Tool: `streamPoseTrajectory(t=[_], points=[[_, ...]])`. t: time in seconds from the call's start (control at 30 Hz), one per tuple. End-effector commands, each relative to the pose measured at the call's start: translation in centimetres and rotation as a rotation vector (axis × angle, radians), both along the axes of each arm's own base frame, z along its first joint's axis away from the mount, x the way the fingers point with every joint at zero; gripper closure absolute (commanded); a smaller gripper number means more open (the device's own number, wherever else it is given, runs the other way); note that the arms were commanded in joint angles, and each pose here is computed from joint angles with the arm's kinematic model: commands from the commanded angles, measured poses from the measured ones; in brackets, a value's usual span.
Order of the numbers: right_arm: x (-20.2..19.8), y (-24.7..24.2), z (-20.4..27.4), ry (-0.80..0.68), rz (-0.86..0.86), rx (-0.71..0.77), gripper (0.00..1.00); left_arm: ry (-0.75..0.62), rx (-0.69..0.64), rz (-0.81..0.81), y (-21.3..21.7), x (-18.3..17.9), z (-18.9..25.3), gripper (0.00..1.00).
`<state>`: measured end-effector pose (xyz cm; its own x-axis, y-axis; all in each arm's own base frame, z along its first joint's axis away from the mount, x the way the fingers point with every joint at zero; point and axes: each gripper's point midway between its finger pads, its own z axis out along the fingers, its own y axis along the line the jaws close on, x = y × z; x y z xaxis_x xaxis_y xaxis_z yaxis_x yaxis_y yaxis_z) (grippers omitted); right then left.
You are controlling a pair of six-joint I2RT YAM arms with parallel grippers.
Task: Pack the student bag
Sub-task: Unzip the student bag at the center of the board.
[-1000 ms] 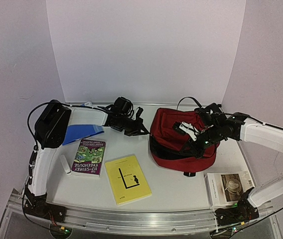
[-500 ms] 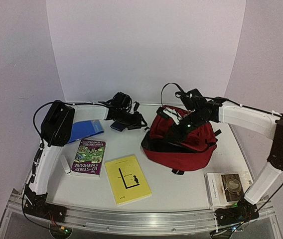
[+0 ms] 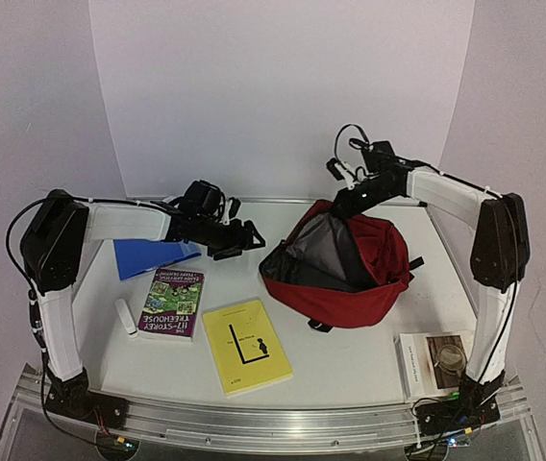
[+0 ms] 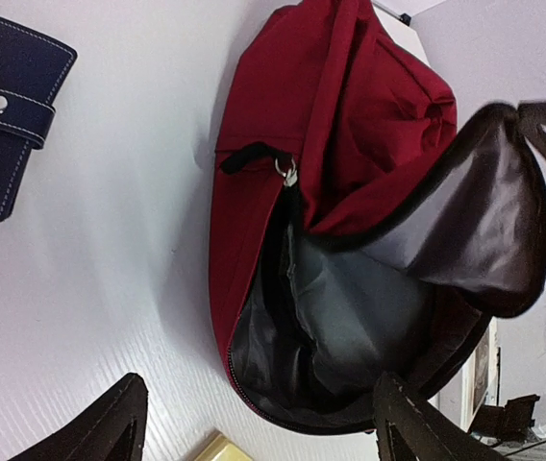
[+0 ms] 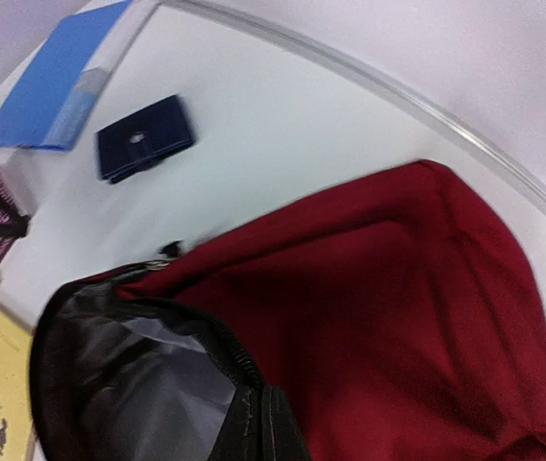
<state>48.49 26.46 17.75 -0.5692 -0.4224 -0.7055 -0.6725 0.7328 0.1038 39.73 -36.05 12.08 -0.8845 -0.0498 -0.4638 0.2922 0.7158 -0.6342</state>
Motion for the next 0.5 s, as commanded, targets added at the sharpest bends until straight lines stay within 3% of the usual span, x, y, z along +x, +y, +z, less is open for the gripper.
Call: streamPoseTrajectory(t=[0.0, 0.2, 0.47], points=[[4.9, -7.6, -1.2, -0.064, -0.206, -0.063, 1.00, -0.021, -0.040, -0.063, -2.5, -1.9, 0.1, 0.17], [4.8, -13.4, -10.7, -0.009, -0.279, -0.286, 1.00, -0.008, 0.014, -0.163, -7.1, -4.4, -2.4, 0.14], [3.5, -15.0, -16.8, 0.080, -0.321, -0.369, 1.00, 0.070, 0.011, -0.161, -10.3, -3.9, -5.9, 0.09]])
